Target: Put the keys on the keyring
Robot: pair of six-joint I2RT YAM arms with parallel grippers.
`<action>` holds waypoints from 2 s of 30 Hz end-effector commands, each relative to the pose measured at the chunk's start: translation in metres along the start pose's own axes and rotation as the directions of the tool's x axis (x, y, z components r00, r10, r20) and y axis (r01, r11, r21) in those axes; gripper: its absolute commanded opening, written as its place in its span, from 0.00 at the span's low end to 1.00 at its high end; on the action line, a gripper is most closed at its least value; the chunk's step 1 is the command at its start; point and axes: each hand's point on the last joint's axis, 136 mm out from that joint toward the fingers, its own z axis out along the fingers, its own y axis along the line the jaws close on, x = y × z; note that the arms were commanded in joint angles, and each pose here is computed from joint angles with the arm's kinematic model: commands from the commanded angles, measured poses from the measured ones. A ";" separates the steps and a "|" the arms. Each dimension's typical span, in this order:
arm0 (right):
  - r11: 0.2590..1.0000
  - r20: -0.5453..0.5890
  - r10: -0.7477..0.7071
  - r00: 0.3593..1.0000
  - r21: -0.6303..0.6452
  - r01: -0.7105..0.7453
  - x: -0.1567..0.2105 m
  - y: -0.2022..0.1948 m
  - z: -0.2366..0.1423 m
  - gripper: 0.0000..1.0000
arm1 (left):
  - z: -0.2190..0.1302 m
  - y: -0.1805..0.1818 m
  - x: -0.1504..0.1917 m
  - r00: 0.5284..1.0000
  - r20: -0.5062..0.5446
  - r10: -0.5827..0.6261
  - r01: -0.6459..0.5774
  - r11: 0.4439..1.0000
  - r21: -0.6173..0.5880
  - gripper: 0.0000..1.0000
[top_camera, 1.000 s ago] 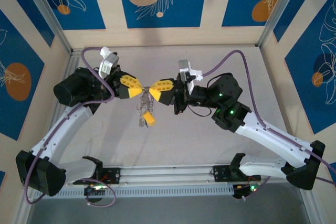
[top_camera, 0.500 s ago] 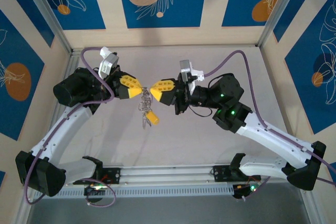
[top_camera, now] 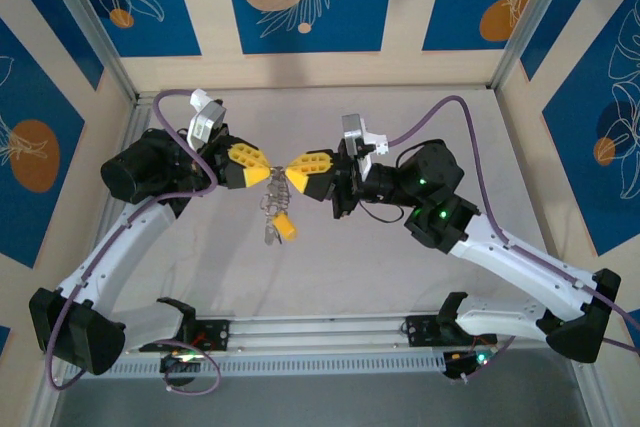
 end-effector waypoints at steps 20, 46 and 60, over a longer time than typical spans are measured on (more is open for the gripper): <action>0.999 0.038 -0.033 0.999 0.019 0.032 -0.011 0.002 -0.004 0.00 | 0.002 -0.019 -0.014 0.995 0.032 0.098 -0.099 0.995 0.010 0.00; 1.000 0.030 -0.011 0.999 0.000 0.011 -0.007 0.002 -0.001 0.00 | 0.002 -0.022 -0.018 0.993 0.038 0.108 -0.109 0.994 0.009 0.00; 1.000 0.026 -0.007 1.000 -0.016 0.007 -0.008 0.005 0.001 0.00 | 0.002 -0.021 -0.016 0.994 0.032 0.108 -0.108 0.994 0.005 0.00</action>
